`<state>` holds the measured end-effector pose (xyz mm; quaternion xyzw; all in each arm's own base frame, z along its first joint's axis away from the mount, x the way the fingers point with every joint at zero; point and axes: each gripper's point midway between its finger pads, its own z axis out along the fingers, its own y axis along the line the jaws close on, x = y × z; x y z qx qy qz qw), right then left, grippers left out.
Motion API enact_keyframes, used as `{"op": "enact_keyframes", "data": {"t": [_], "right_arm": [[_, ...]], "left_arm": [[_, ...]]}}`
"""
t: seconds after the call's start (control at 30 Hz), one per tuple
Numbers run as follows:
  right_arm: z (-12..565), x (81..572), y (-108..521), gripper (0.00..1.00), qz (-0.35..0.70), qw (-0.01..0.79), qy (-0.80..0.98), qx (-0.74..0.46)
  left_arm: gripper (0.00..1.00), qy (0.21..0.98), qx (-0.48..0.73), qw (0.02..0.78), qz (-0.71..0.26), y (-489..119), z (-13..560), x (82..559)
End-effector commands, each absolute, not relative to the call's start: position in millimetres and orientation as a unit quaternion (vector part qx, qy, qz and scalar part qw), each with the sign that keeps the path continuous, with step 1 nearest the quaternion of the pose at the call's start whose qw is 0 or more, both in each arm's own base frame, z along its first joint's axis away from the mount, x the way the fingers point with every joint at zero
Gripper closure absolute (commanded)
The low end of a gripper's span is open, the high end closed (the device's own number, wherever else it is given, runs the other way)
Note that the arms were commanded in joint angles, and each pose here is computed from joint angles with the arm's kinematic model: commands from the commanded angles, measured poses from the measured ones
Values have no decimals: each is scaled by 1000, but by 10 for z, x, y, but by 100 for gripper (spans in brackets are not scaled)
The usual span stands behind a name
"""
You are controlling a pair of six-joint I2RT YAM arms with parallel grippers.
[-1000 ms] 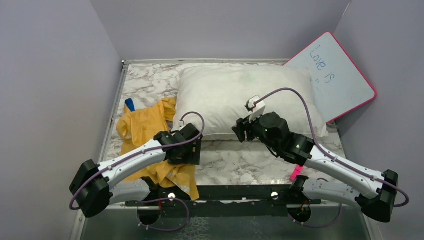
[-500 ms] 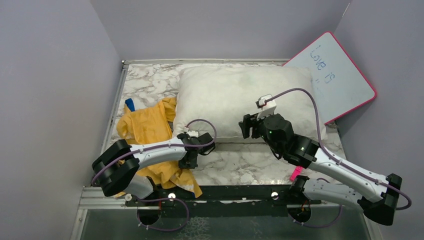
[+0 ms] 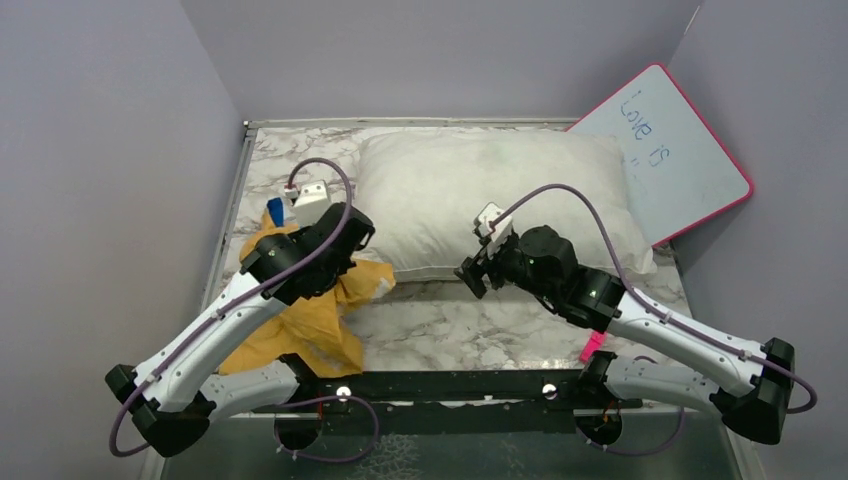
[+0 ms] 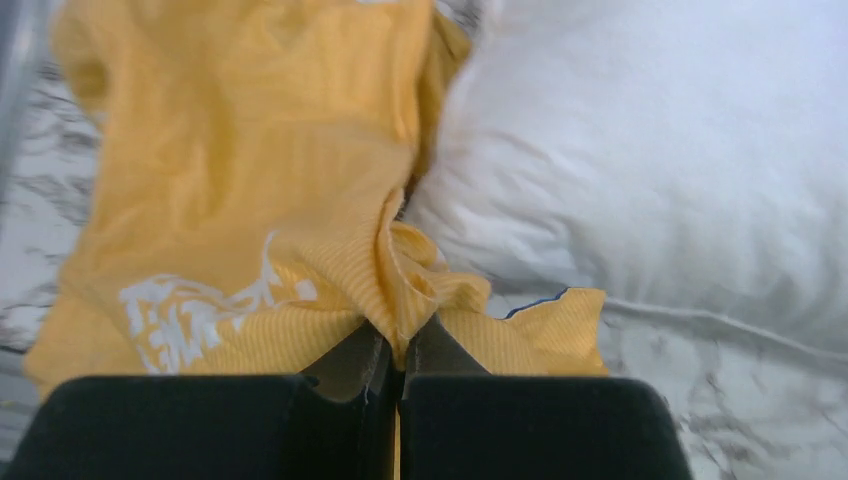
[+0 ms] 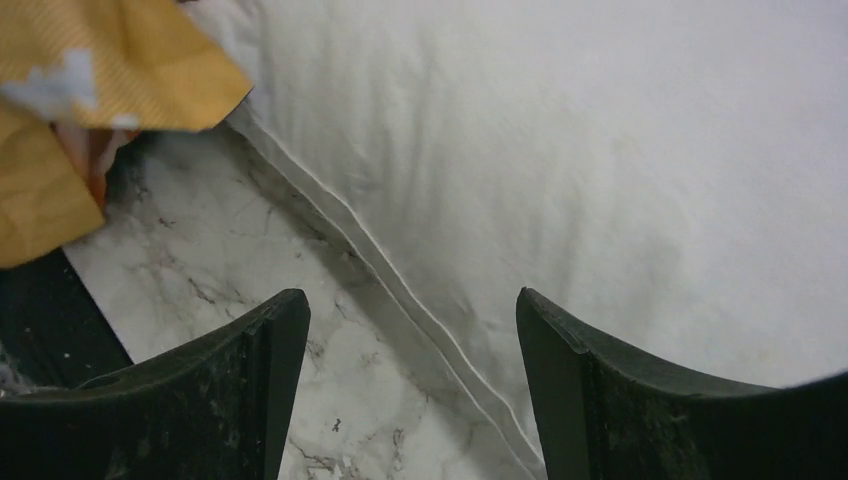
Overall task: Remove the pillowcase from the pillow
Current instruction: Adjust the pillowcase at the center of the board.
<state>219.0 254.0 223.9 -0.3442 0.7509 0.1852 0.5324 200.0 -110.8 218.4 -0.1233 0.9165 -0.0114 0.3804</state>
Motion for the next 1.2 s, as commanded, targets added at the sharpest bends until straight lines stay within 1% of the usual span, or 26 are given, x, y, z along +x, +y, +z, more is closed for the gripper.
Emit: {"op": "enact_keyframes", "data": {"t": [0.0, 0.1, 0.27, 0.33, 0.43, 0.6, 0.67, 0.7, 0.73, 0.77, 0.83, 0.87, 0.93, 1.03, 1.07, 1.17], "right_arm": [[2514, 1953, 3036, 20, 253, 554, 612, -504], [2432, 2010, 3188, 19, 229, 543, 584, -558], [2250, 2206, 3463, 19, 189, 541, 565, -594], [2195, 2249, 3598, 19, 175, 548, 554, -602], [2114, 2278, 3820, 18, 142, 563, 535, -614], [1915, 2546, 3996, 18, 64, 590, 527, -608], [1841, 2744, 3963, 20, 21, 605, 548, -577], [1764, 2838, 3924, 29, -5, 606, 561, -564], [1718, 2919, 3889, 41, -29, 605, 572, -553], [1693, 2991, 3852, 55, -47, 606, 585, -537], [1717, 3045, 3848, 90, -52, 603, 608, -514], [1769, 3027, 3875, 98, -36, 602, 617, -505], [1947, 2968, 3930, 99, 3, 607, 627, -489], [2386, 2860, 3986, 99, 63, 624, 627, -461], [2545, 2825, 3969, 99, 80, 632, 627, -448], [2858, 2690, 3860, 99, 117, 650, 614, -431]], "left_arm": [[100, 905, -90, 384, 160, -381, 2375, 2158], [100, 902, -98, 376, 189, -147, 2436, 2326], [100, 892, -126, 386, 199, 169, 2547, 2585], [100, 889, -150, 375, 218, 415, 2543, 2636], [100, 888, -176, 362, 222, 696, 2506, 2704], [100, 878, -198, 365, 237, 893, 2521, 2764], [100, 877, -219, 357, 236, 957, 2457, 2752], [100, 878, -224, 355, 231, 951, 2417, 2752], [100, 881, -224, 352, 223, 930, 2365, 2748], [100, 883, -224, 351, 216, 911, 2314, 2749], [100, 888, -227, 347, 201, 873, 2197, 2744], [100, 890, -226, 345, 192, 850, 2149, 2753], [100, 894, -227, 343, 176, 811, 2061, 2776], [100, 901, -225, 341, 149, 740, 1932, 2850], [98, 903, -225, 340, 135, 706, 1884, 2891], [97, 909, -229, 339, 75, 548, 1719, 3072]]}}
